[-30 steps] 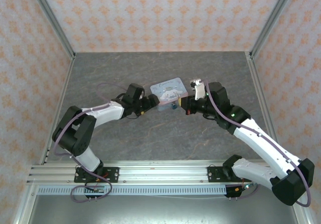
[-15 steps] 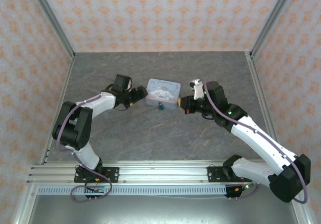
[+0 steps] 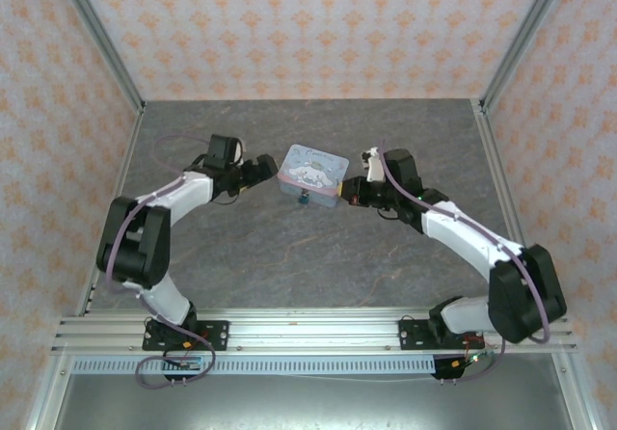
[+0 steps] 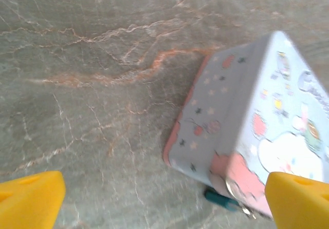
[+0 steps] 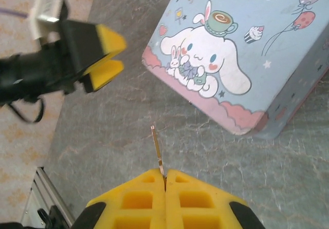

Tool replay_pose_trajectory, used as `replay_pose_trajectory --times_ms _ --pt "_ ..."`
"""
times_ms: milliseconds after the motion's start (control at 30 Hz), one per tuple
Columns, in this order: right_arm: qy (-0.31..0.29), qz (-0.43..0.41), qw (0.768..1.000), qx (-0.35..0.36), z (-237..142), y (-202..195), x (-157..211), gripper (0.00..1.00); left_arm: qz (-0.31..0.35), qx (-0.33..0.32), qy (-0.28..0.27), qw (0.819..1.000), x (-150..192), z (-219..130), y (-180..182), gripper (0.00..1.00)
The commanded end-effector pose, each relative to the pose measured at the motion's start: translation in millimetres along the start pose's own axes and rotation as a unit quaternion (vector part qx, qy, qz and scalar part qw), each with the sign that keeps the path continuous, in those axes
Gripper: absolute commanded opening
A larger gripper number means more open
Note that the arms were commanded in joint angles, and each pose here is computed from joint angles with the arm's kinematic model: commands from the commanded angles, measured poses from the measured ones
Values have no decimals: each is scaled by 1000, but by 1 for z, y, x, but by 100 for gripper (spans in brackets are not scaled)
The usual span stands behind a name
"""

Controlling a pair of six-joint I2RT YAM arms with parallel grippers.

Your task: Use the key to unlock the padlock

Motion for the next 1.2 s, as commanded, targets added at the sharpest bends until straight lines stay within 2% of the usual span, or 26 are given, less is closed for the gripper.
replay_pose_trajectory --times_ms 0,267,567,967,1167 --pt "-33 -6 999 -42 16 9 -28 0 38 70 -26 996 3 -26 -20 100" --pt "-51 11 998 -38 53 -11 -44 0 75 134 -3 988 42 -46 -33 100" --pt "-72 -1 997 -33 76 -34 -45 0 113 171 17 979 77 -45 -48 100" --pt "-20 8 1000 -8 82 -53 -9 0 142 176 17 974 92 -18 -43 96" --pt "1 8 1000 -1 82 -57 3 0 153 183 27 971 94 1 -48 88"
Point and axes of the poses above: each hand's point on the last joint's axis, 136 mm out from that joint toward the fingers, its own z axis out along the fingers, its own y axis along the line the jaws close on, x = y × z, the point moved 3 cm from there along -z, back along the fingers, and after that the axes turned 12 degrees about -z, right-handed, at the moved point
